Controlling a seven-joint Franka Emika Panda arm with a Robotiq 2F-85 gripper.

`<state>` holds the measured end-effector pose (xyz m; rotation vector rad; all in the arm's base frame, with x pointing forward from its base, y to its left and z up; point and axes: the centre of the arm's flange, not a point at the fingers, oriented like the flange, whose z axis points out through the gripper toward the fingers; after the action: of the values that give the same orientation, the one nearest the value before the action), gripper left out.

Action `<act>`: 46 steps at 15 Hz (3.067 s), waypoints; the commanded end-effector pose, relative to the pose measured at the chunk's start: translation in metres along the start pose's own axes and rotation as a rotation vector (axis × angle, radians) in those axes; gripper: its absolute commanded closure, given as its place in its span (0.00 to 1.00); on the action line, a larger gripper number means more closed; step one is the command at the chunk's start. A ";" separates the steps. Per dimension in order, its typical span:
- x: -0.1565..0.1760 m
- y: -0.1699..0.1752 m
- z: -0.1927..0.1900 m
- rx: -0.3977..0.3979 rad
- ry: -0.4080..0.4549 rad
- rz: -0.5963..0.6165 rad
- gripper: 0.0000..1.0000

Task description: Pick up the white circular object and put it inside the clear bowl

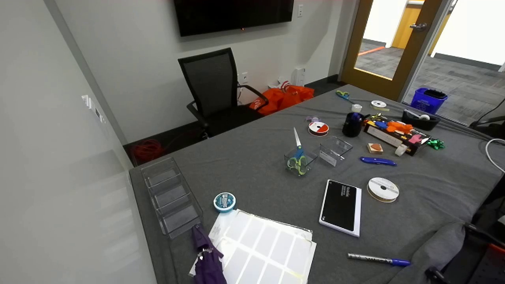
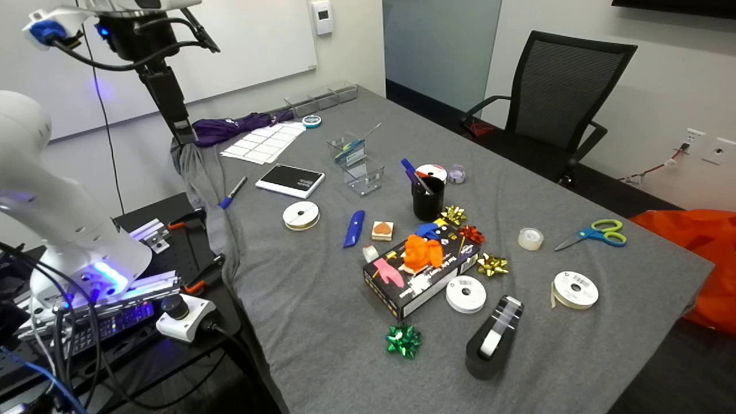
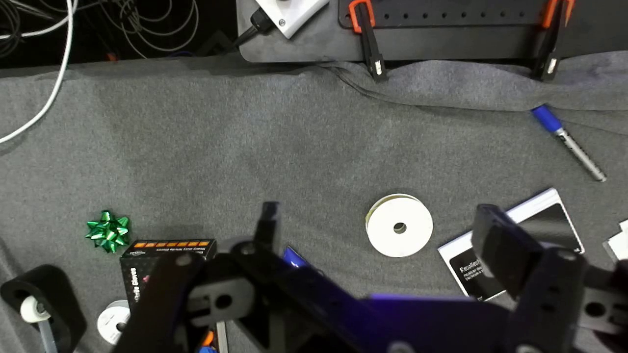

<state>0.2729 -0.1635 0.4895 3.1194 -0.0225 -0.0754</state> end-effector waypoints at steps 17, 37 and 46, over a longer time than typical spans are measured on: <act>0.139 -0.018 0.068 0.115 0.149 0.524 0.00; 0.140 -0.015 0.158 0.084 0.097 0.282 0.00; 0.101 -0.004 0.245 0.284 0.242 0.136 0.00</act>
<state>0.3667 -0.1645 0.2777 3.3202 -0.3112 0.2226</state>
